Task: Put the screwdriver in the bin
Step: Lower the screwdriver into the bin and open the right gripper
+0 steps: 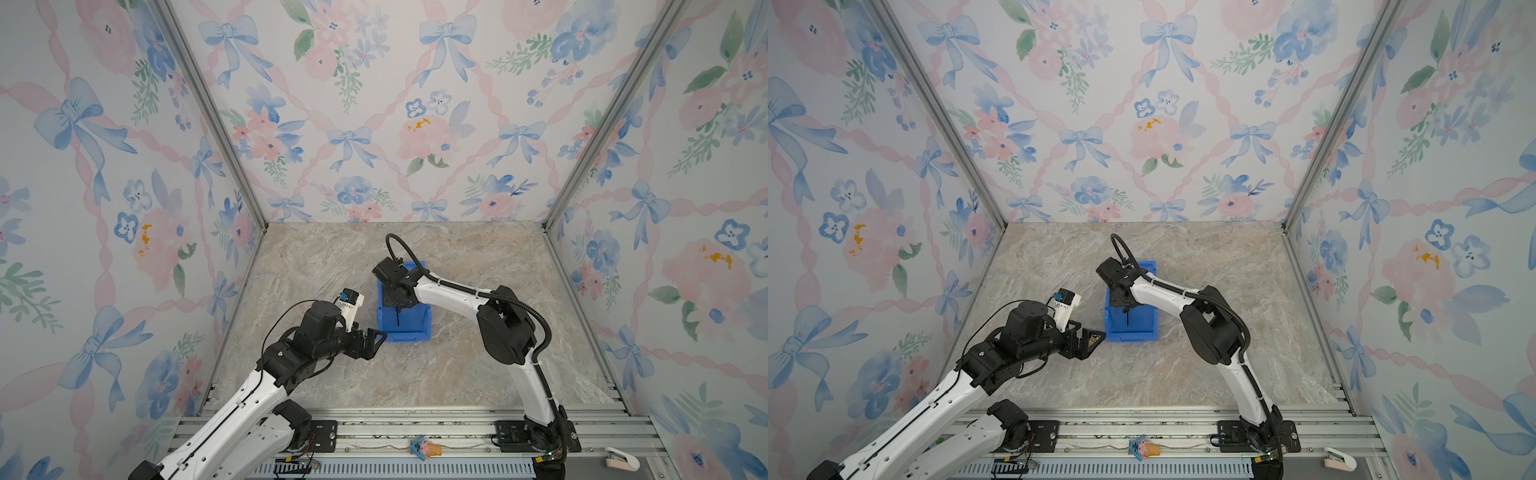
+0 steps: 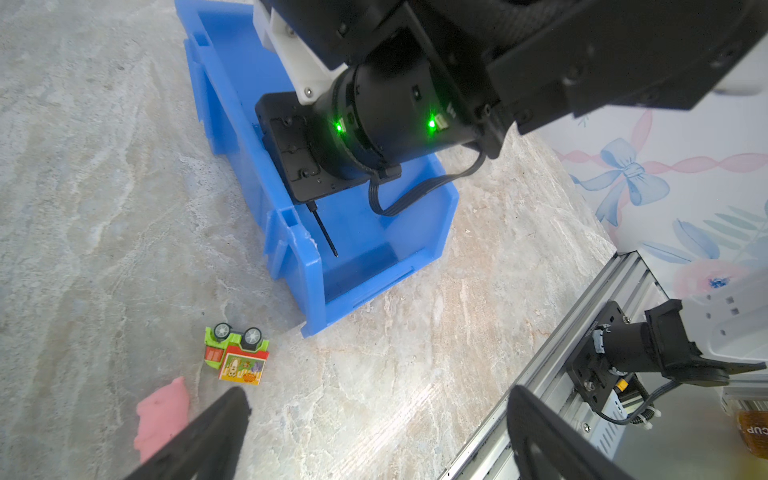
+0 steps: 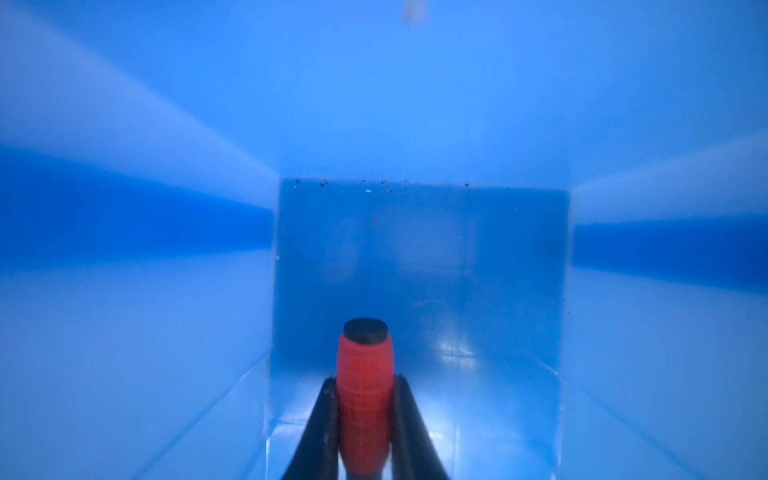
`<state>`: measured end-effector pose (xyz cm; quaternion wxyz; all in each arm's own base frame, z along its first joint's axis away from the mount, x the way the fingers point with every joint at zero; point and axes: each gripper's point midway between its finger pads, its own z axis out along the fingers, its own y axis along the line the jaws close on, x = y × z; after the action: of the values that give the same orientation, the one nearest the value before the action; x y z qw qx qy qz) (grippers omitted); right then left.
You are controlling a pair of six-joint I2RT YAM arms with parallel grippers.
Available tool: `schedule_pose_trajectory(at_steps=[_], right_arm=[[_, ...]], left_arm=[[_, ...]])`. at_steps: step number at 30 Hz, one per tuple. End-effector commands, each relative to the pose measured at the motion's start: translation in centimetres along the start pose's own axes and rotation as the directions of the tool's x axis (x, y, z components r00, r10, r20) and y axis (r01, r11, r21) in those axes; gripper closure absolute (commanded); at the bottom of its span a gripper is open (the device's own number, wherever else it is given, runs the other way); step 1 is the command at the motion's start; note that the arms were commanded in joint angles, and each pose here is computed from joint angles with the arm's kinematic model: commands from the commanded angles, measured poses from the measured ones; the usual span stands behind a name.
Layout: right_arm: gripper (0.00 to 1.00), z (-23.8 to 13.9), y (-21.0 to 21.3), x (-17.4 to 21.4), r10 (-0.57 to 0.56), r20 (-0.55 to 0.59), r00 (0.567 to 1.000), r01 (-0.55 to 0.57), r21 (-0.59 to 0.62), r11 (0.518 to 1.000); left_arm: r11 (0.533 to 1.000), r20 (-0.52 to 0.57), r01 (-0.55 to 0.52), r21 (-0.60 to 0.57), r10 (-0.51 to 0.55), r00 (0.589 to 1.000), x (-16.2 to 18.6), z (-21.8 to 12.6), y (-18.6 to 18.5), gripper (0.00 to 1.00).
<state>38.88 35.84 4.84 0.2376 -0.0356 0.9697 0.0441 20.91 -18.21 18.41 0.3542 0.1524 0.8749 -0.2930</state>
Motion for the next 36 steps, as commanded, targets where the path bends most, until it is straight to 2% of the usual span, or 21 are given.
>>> schedule_pose_trajectory(at_steps=[1, 11, 24, 36], right_arm=[[1.0, 0.4, -0.6, -0.3, 0.005, -0.004, 1.0, -0.004, 0.026, 1.0], [0.95, 1.5, -0.8, 0.1, 0.03, -0.015, 0.999, -0.029, 0.03, 0.999], [0.74, 1.7, -1.2, 0.9, 0.01, -0.028, 1.0, -0.009, 0.047, 0.999], [0.67, 0.5, -0.7, 0.0, 0.005, 0.001, 1.0, -0.005, 0.036, 0.999]], left_arm=[[1.0, 0.02, 0.005, -0.003, -0.005, 1.0, 0.0, -0.1, 0.1, 0.02], [1.0, 0.021, 0.009, -0.012, -0.008, 1.0, 0.1, 0.3, 0.4, 0.03], [1.0, 0.032, 0.008, -0.015, -0.007, 0.999, 0.0, 0.2, 0.4, 0.03], [0.999, 0.098, 0.006, -0.054, 0.0, 0.995, -0.9, -0.9, 0.9, 0.02]])
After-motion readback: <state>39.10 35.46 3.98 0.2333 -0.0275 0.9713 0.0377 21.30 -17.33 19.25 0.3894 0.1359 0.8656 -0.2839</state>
